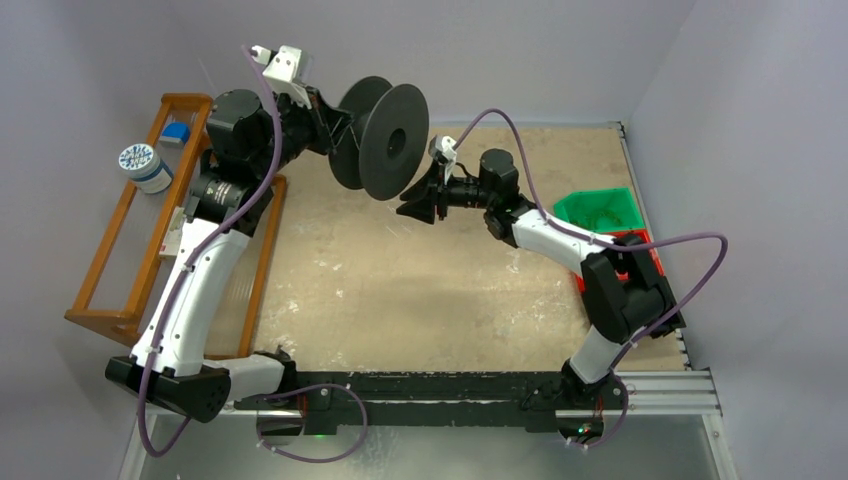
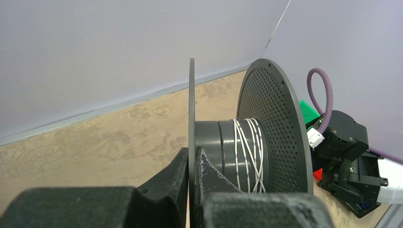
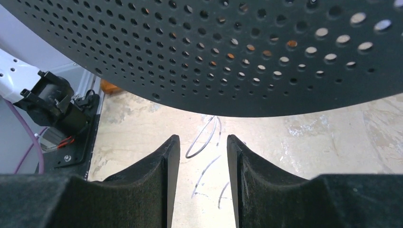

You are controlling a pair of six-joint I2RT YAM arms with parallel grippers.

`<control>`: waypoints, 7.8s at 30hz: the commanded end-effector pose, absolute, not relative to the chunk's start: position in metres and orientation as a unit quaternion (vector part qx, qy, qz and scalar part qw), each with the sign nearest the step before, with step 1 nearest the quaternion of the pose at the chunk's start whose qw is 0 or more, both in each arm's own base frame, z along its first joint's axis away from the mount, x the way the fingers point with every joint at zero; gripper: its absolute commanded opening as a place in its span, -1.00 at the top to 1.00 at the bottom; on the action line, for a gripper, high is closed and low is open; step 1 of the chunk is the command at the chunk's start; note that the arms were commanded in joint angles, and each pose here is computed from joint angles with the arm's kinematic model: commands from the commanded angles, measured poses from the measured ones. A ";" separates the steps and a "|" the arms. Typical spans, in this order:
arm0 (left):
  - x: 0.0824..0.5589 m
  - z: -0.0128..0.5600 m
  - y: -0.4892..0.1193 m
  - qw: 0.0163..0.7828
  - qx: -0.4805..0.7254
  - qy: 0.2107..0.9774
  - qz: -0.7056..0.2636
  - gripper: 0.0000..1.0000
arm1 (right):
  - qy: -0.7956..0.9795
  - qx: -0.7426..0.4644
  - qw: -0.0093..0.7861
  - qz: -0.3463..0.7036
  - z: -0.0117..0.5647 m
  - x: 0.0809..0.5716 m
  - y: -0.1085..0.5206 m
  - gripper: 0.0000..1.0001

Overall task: Wrap the cables
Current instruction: Wrap the cable around the cable reel.

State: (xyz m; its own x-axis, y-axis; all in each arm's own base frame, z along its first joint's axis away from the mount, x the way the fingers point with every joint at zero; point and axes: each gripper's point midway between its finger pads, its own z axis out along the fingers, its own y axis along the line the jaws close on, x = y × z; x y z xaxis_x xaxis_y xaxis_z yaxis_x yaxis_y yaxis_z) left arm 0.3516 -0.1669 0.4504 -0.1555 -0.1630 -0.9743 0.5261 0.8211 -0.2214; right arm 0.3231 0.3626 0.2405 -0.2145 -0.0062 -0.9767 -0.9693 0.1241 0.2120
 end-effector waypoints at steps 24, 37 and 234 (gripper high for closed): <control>0.376 0.459 -0.125 0.683 0.003 0.697 -0.216 1.00 | 0.465 -0.564 0.596 0.332 0.272 0.311 0.353 1.00; 0.382 0.475 -0.103 0.699 -0.035 0.691 -0.178 1.00 | 0.312 -0.786 0.532 0.036 0.193 0.281 0.310 1.00; 0.378 0.328 -0.121 0.666 0.154 0.730 -0.009 1.00 | 0.627 -0.438 0.266 0.587 0.271 0.371 0.307 0.88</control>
